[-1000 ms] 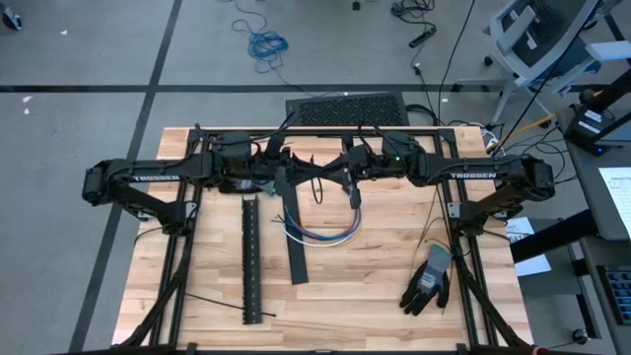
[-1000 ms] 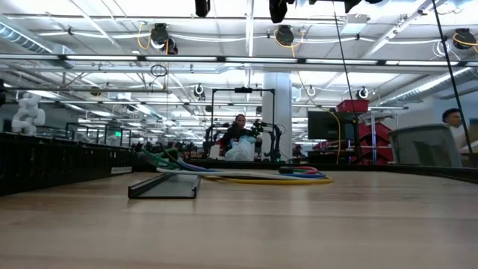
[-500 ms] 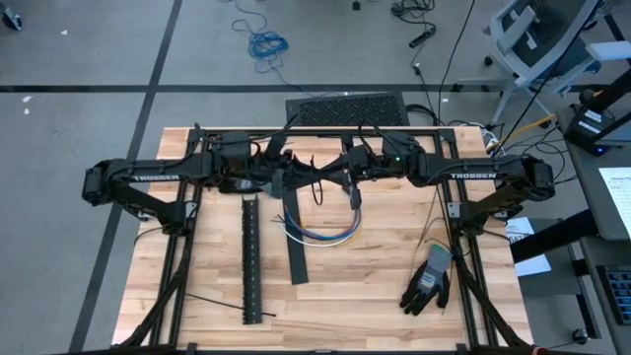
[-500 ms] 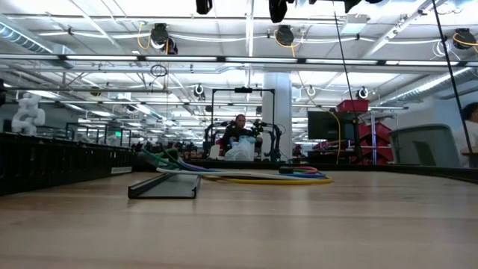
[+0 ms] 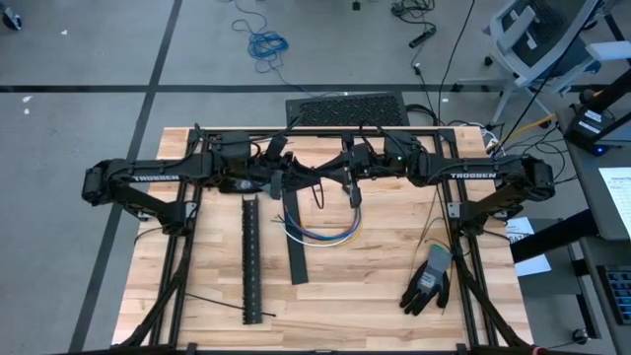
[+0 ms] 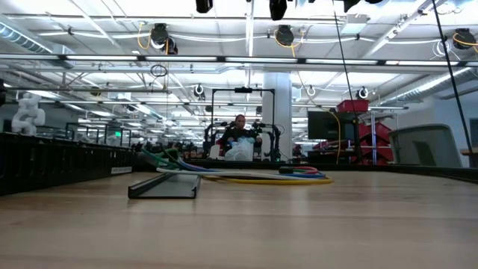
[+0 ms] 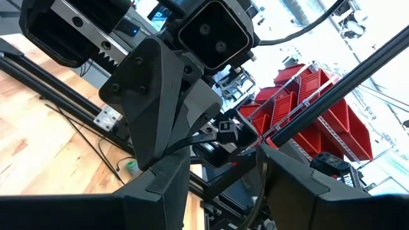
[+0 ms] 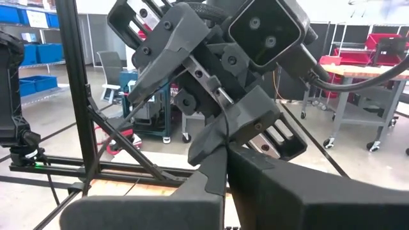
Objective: Ziptie cables
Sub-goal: Wrap the cable wires with a black zip tie
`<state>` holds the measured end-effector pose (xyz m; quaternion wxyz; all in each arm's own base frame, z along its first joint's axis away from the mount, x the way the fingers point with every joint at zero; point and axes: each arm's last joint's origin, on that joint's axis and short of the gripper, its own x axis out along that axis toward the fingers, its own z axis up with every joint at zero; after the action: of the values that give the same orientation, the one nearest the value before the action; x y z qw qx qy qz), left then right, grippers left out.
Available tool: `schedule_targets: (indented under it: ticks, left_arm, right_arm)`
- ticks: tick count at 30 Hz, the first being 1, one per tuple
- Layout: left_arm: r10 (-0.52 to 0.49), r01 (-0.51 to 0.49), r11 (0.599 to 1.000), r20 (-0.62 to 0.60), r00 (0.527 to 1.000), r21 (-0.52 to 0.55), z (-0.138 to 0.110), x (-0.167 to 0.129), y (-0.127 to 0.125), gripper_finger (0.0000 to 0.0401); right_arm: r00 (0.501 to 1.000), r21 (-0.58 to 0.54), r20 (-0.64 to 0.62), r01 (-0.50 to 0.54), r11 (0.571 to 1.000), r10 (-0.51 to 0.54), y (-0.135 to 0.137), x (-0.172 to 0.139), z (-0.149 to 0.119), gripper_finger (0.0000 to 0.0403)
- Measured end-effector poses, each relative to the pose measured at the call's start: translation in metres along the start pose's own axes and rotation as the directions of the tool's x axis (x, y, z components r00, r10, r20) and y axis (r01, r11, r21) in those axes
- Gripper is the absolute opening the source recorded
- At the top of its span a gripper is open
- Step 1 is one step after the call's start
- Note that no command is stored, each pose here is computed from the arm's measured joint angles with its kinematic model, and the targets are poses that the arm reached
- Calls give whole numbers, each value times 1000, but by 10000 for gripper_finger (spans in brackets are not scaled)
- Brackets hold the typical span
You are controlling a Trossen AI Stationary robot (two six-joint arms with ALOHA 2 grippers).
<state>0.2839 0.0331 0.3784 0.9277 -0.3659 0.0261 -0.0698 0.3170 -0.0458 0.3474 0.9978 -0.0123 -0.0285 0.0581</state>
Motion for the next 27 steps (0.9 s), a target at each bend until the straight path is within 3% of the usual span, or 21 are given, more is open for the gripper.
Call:
schedule_targets:
  ticks: [9, 12, 16, 25, 27]
  left_arm:
    - [4, -4, 1000, -1, 1000, 30, 0, 0, 0, 162]
    - [14, -14, 998, 3, 1000, 55, 0, 0, 1, 114]
    - [43, -45, 993, 25, 999, 105, 0, 0, 2, 16]
    - [51, -56, 989, 44, 998, 134, 1, 0, 2, 1]
    - [49, -54, 986, 38, 998, 156, 0, 1, 1, 1]
  right_arm:
    - [1000, -1, 2, 0, 1000, 0, 0, 0, 0, 0]
    - [1000, -1, 5, -1, 1000, 1, 0, 0, 0, 0]
    - [1000, -4, 14, 0, 1000, 0, -1, 0, 2, 0]
    - [999, -16, 39, 9, 1000, -8, -3, -1, 4, 0]
    - [997, -24, 39, 62, 998, -61, -4, -1, 4, 0]
